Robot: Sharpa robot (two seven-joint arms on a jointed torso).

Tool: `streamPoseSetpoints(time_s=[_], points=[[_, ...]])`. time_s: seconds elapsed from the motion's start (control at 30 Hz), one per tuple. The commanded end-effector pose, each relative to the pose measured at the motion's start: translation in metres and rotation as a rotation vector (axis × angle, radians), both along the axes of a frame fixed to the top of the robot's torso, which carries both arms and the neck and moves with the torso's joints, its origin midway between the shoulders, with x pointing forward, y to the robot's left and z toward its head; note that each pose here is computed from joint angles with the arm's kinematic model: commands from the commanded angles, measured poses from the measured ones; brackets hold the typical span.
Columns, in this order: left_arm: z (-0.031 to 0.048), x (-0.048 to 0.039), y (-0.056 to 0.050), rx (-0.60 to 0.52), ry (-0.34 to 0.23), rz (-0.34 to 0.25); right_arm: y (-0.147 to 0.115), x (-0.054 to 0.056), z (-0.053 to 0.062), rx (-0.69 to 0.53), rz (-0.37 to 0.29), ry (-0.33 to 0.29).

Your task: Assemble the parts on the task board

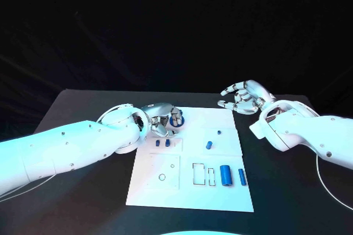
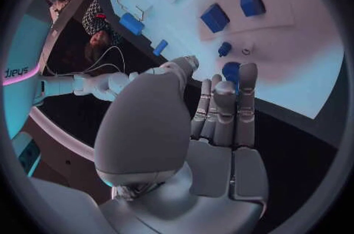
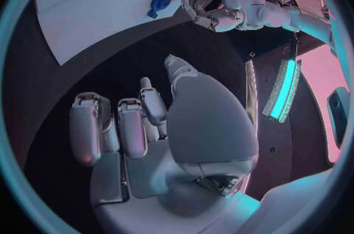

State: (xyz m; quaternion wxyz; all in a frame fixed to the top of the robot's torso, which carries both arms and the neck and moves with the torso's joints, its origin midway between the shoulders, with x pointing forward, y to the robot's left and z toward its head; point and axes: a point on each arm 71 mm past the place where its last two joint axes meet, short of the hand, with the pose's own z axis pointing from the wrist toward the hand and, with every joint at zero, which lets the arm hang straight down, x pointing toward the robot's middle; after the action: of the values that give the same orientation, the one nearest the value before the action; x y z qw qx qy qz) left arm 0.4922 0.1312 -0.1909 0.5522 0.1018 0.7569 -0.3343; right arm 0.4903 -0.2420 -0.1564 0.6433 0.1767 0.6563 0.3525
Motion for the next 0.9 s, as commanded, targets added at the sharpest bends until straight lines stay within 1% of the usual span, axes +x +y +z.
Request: streamPoseSetpoints(time_s=[0.03,0.33,0.57,0.7,0.9], points=[[-0.0045,-0.0012,-0.006,0.102,-0.023,-0.071,0.002,-0.001,0.000,-0.001,0.014,-0.009],[-0.0111,0.0064,-0.011,0.180,-0.017,-0.046,0.002,-0.001,0.000,0.000,0.015,-0.008],[-0.0156,0.0081,-0.012,0.226,0.016,-0.049,0.003,-0.001,0.000,0.000,0.015,-0.008],[-0.0170,0.0093,-0.013,0.240,0.025,-0.045,0.003,-0.001,0.000,0.000,0.015,-0.008],[-0.0176,0.0131,-0.012,0.242,0.018,-0.026,0.003,-0.001,0.000,0.000,0.016,-0.007]])
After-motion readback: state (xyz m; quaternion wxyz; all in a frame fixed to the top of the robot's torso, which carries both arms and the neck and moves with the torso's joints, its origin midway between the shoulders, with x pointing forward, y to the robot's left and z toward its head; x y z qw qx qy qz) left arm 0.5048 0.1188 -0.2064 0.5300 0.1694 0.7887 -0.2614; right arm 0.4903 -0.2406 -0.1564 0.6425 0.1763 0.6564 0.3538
